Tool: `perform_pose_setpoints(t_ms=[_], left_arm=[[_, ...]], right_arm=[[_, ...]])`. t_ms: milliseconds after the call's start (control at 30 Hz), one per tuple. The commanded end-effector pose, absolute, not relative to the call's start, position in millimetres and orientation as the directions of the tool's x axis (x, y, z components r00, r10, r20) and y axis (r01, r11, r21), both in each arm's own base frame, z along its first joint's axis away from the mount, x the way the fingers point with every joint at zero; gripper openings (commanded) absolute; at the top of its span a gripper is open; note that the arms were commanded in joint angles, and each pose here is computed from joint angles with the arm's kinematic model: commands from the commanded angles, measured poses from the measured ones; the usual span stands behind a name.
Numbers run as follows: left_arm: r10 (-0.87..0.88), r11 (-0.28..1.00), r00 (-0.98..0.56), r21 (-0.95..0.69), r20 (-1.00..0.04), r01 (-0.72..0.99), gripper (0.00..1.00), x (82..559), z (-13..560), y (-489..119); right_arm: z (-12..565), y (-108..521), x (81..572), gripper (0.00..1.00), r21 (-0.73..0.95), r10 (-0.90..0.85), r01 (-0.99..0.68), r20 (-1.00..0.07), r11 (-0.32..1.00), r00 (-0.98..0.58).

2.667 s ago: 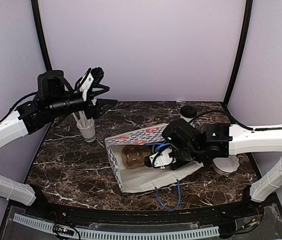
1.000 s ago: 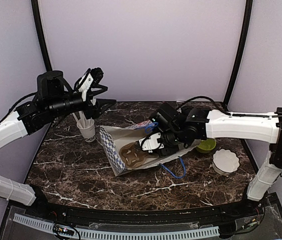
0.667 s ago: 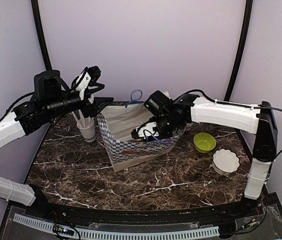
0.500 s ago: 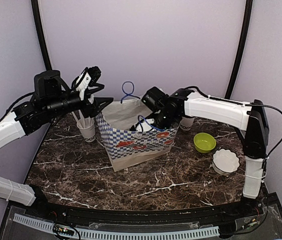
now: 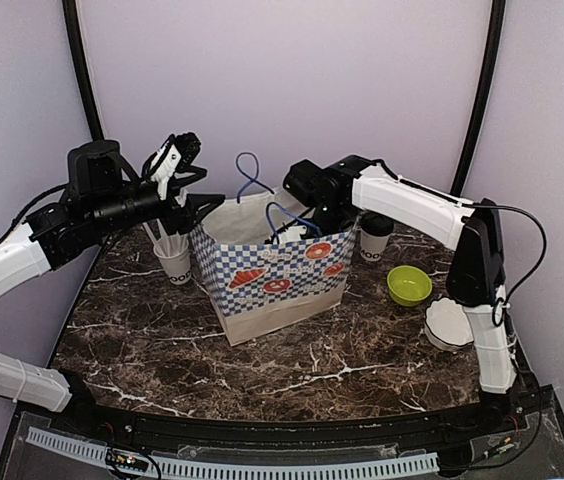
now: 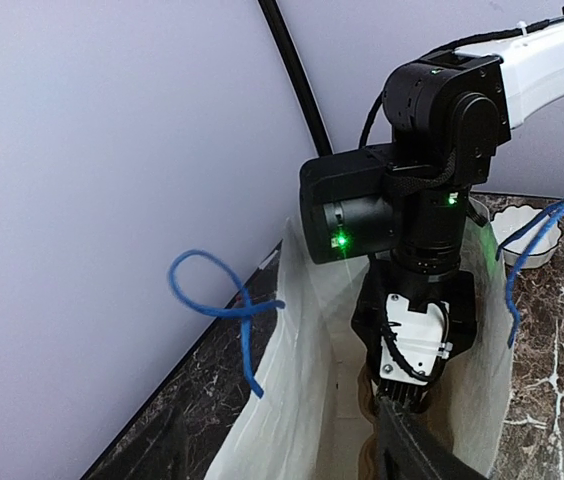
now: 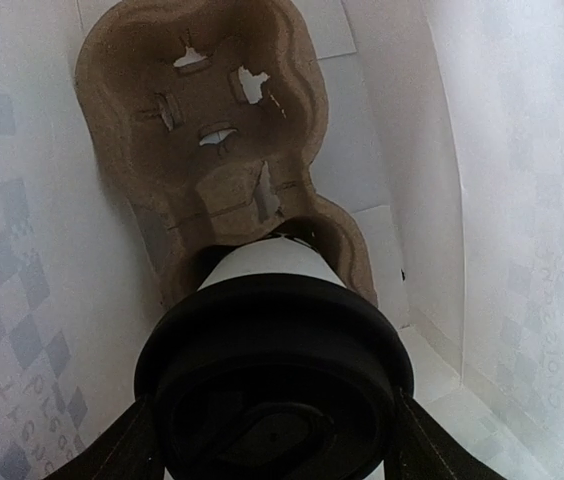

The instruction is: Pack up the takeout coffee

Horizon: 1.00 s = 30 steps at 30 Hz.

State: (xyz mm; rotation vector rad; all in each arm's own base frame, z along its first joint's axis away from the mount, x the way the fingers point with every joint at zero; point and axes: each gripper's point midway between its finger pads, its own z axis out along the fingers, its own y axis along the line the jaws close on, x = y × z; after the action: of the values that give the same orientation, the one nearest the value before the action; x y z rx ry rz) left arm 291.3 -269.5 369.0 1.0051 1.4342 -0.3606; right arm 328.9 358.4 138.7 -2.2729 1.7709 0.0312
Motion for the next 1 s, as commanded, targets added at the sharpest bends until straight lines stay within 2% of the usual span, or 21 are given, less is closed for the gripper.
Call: perform_pose_setpoints(t_ms=[0,367,733,833,967], left_arm=[[0.334,0.563,0.188,0.355,-0.924,0.746,0.66,286,374,-265],[0.318,0.534,0.168,0.322,-0.933,0.782,0.66,287,366,-273],[0.321,0.529,0.165,0.321,-0.932,0.786,0.66,288,362,-274],[0.320,0.530,0.167,0.323,-0.932,0.784,0.66,288,362,-274],[0.315,0.527,0.170,0.321,-0.934,0.787,0.66,287,363,-274]], right_arm=[[121,324,276,0.47,0.025,-0.952,-0.955,-0.083,-0.296,0.294],[128,305,229,0.46,0.073,-0.938,-0.936,-0.063,-0.345,0.341],[101,305,250,0.46,0.144,-0.961,-0.950,-0.075,-0.276,0.268],[99,306,252,0.46,0.124,-0.964,-0.957,-0.082,-0.261,0.252],[102,314,261,0.45,-0.013,-0.972,-0.974,-0.057,-0.227,0.227]])
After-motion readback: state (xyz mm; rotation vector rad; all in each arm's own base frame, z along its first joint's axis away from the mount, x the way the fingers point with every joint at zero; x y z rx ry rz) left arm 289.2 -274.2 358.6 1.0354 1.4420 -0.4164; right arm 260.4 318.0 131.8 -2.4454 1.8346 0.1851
